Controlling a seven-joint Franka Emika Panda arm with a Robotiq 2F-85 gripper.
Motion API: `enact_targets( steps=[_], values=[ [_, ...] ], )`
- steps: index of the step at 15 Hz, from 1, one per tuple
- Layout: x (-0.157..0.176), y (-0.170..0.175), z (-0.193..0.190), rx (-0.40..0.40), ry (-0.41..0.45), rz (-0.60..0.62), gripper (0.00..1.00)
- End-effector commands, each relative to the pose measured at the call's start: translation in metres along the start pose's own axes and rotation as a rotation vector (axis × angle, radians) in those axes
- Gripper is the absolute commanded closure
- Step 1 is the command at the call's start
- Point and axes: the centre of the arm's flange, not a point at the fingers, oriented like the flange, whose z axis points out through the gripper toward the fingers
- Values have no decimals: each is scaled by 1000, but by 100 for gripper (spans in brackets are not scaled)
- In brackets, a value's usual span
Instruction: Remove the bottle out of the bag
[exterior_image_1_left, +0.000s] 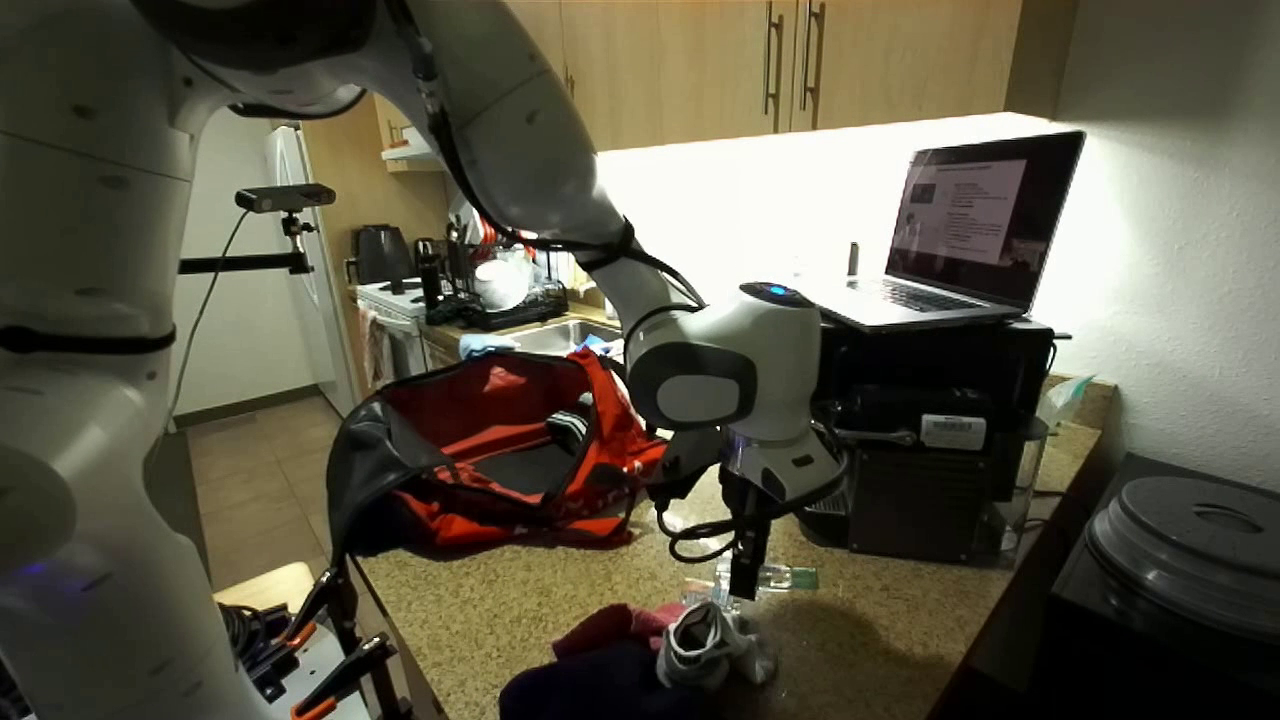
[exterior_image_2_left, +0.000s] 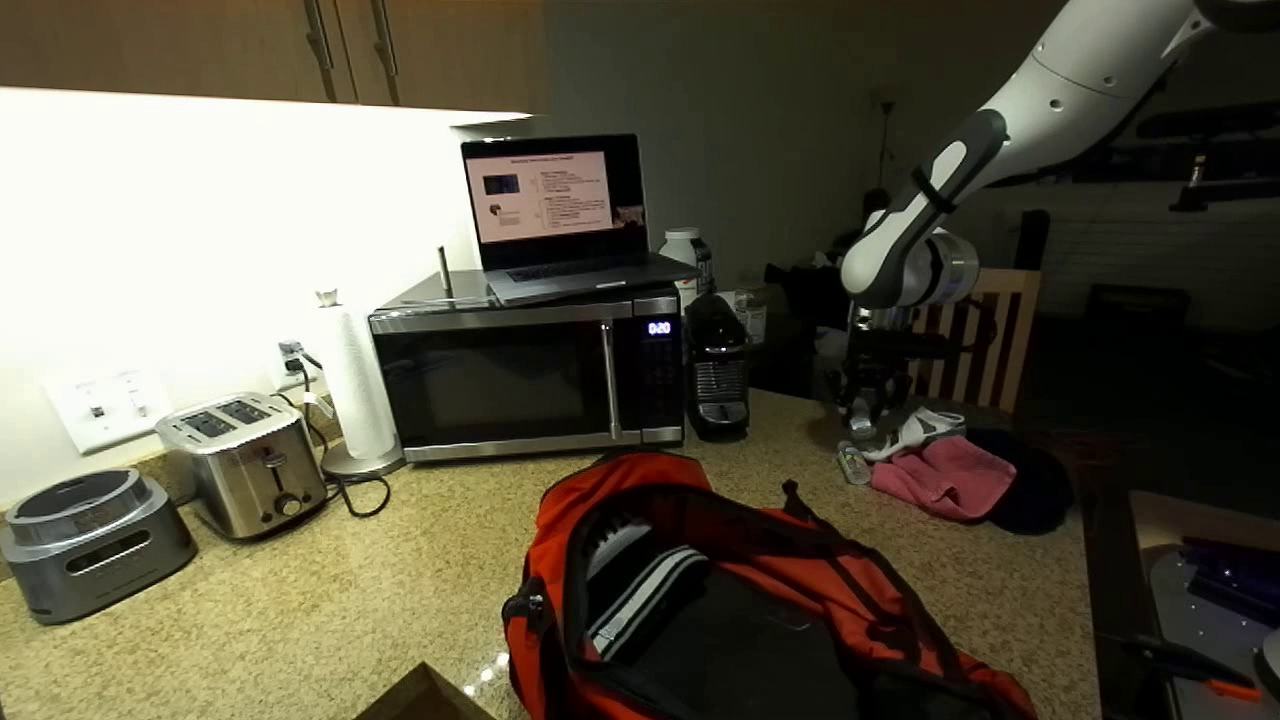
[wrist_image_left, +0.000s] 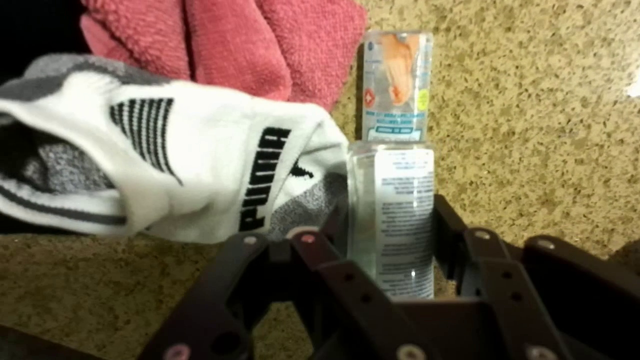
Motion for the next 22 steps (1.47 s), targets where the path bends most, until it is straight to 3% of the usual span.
enact_targets(
  steps=[1,7,8,9,14,22],
  values=[
    [-10,11,-7,8,20,76,84],
    [-10,19,-4,-12,17,149,84],
    [-10,20,-3,-16,17,159,42],
    [-11,21,-2,-19,18,168,32],
    [-16,20,-1,-31,19,182,3],
    [-57,-14,-21,-39,29,-95,0]
  ],
)
